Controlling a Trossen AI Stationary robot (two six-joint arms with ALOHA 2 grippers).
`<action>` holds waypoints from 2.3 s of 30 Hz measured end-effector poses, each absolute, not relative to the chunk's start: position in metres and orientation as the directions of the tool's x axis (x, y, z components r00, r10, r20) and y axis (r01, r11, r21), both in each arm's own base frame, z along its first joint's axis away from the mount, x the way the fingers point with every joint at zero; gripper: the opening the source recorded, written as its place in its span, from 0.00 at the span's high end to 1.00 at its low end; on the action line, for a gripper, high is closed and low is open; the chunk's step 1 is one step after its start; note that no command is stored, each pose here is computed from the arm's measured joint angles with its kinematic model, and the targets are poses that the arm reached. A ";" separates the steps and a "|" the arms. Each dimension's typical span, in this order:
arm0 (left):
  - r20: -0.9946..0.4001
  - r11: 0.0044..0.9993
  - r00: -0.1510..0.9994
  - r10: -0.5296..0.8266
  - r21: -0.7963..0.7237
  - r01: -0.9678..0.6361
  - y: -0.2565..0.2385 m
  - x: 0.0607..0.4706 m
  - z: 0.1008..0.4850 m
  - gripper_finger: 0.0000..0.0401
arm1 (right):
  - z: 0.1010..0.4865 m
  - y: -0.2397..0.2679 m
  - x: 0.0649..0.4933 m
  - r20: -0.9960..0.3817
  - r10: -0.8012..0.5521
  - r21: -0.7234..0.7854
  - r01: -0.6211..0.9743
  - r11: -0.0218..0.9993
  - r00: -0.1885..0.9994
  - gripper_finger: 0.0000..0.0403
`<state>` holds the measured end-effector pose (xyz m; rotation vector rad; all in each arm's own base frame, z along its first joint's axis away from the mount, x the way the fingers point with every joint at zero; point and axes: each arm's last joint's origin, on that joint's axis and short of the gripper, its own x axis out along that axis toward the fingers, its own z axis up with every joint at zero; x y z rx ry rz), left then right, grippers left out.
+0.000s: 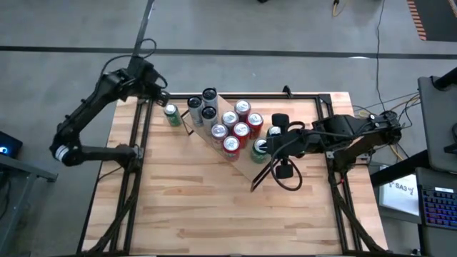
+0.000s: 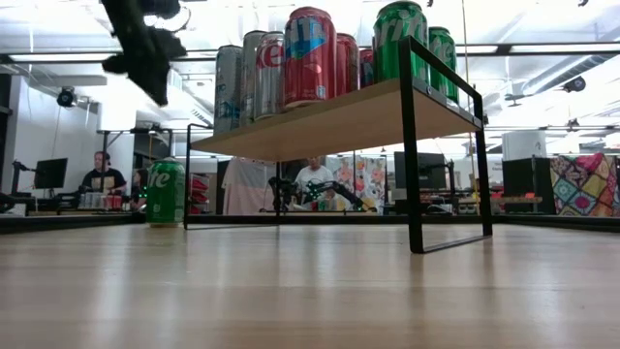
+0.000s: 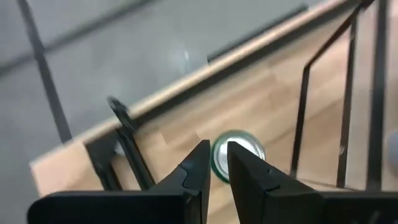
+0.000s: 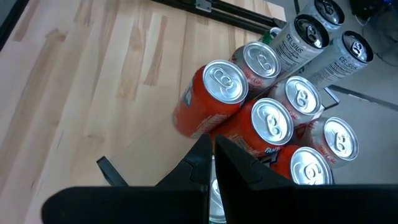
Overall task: Place canned beverage on shelf
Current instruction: Move the green soda can to the center of the table
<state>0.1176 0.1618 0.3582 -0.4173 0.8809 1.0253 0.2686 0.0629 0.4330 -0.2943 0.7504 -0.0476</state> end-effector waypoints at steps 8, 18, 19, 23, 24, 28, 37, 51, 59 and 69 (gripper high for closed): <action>-0.902 0.504 0.153 0.403 0.080 -0.860 0.183 0.131 0.317 0.91 | 0.433 0.063 0.269 -0.660 -0.146 -0.278 -0.059 0.959 0.737 0.98; -0.918 0.481 0.136 0.374 0.066 -0.874 0.189 0.140 0.287 0.86 | 0.433 0.063 0.269 -0.660 -0.146 -0.278 -0.059 0.959 0.737 0.98; -0.918 0.481 0.137 0.373 0.065 -0.874 0.189 0.140 0.286 0.84 | 0.433 0.063 0.269 -0.660 -0.146 -0.278 -0.059 0.959 0.737 0.98; -0.917 0.479 0.140 0.372 0.061 -0.875 0.187 0.142 0.285 0.72 | 0.433 0.063 0.269 -0.660 -0.146 -0.278 -0.059 0.959 0.737 0.98; -0.917 0.479 0.141 0.373 0.061 -0.876 0.187 0.142 0.285 0.68 | 0.433 0.063 0.269 -0.660 -0.146 -0.278 -0.059 0.959 0.737 0.98; -0.916 0.481 0.149 0.372 0.053 -0.875 0.184 0.146 0.285 0.52 | 0.433 0.063 0.269 -0.660 -0.146 -0.278 -0.059 0.959 0.737 0.98; -0.918 0.491 0.150 0.366 0.054 -0.869 0.182 0.148 0.272 0.21 | 0.433 0.063 0.269 -0.661 -0.147 -0.279 -0.059 0.959 0.736 0.98; -0.911 0.490 0.160 0.381 0.052 -0.870 0.185 0.150 0.270 0.16 | 0.433 0.063 0.269 -0.661 -0.147 -0.277 -0.058 0.959 0.736 0.98; -0.929 0.495 0.129 0.346 0.064 -0.867 0.192 0.156 0.258 0.16 | 0.433 0.063 0.269 -0.661 -0.147 -0.277 -0.057 0.959 0.736 0.98; -0.950 0.509 0.108 0.293 0.059 -0.859 0.200 0.163 0.244 0.18 | 0.433 0.063 0.269 -0.661 -0.147 -0.276 -0.057 0.959 0.736 0.98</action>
